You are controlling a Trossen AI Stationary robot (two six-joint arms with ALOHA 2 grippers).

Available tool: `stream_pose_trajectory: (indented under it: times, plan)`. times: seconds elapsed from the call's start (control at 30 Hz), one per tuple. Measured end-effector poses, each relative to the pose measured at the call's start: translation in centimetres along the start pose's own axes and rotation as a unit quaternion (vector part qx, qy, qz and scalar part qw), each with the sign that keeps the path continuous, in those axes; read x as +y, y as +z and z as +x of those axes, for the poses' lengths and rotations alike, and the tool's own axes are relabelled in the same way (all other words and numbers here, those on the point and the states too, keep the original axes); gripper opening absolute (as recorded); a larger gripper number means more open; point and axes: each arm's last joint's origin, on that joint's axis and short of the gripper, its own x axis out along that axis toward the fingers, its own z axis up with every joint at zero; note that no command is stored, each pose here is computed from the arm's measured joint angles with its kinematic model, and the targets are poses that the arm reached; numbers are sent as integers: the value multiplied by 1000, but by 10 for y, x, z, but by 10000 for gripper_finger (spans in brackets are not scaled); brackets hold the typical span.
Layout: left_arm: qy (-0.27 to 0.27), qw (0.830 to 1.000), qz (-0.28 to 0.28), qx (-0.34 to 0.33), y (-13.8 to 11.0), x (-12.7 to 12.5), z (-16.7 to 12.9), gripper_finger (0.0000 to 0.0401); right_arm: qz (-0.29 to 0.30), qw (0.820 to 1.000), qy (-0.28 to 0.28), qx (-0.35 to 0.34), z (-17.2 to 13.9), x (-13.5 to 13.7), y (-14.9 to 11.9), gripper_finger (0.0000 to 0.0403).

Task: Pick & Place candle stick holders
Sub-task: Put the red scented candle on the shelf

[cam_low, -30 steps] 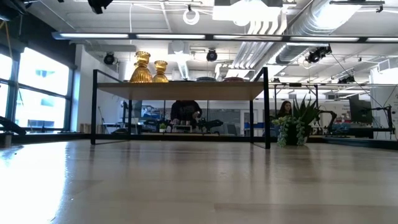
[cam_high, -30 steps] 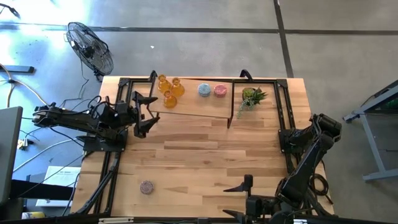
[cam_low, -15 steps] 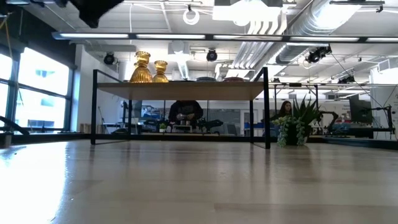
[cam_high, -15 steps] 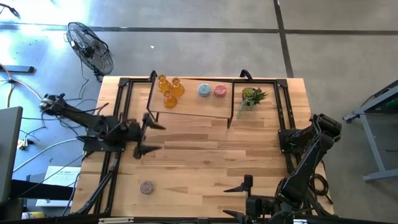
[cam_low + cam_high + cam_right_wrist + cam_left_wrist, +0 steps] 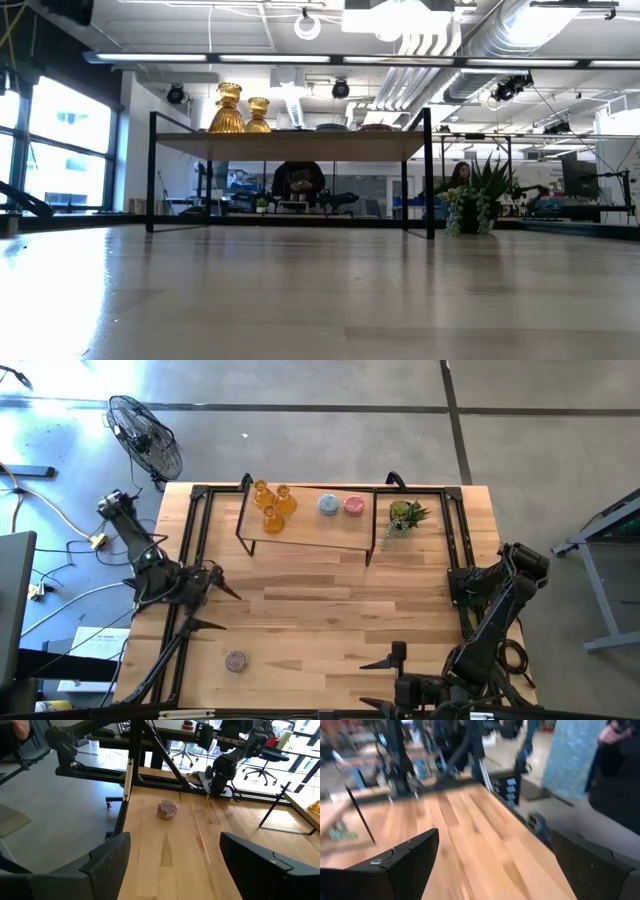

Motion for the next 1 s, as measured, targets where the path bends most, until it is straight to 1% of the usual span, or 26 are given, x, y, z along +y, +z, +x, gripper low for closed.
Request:
stream_pose_trajectory:
  times: [0.1,0.2,0.47,0.73,0.83,1.0]
  plan:
    - [-18,999,-32,21,-6,2,-12,376,-2,1000,3,3,0,0,0,302]
    - [-31,997,-61,27,-14,2,-17,376,-5,1000,3,4,0,0,-1,302]
    - [-47,988,-123,81,-62,-8,-10,376,-7,1000,1,5,0,0,-1,302]
    - [-107,981,-143,72,-96,-20,-7,376,4,1000,1,5,0,0,-1,302]
    - [-130,977,-159,57,-100,-24,-9,376,-4,1000,1,6,0,0,-2,302]
    - [-151,975,-147,72,-106,-30,-11,376,-28,1000,-1,6,1,-1,-1,302]
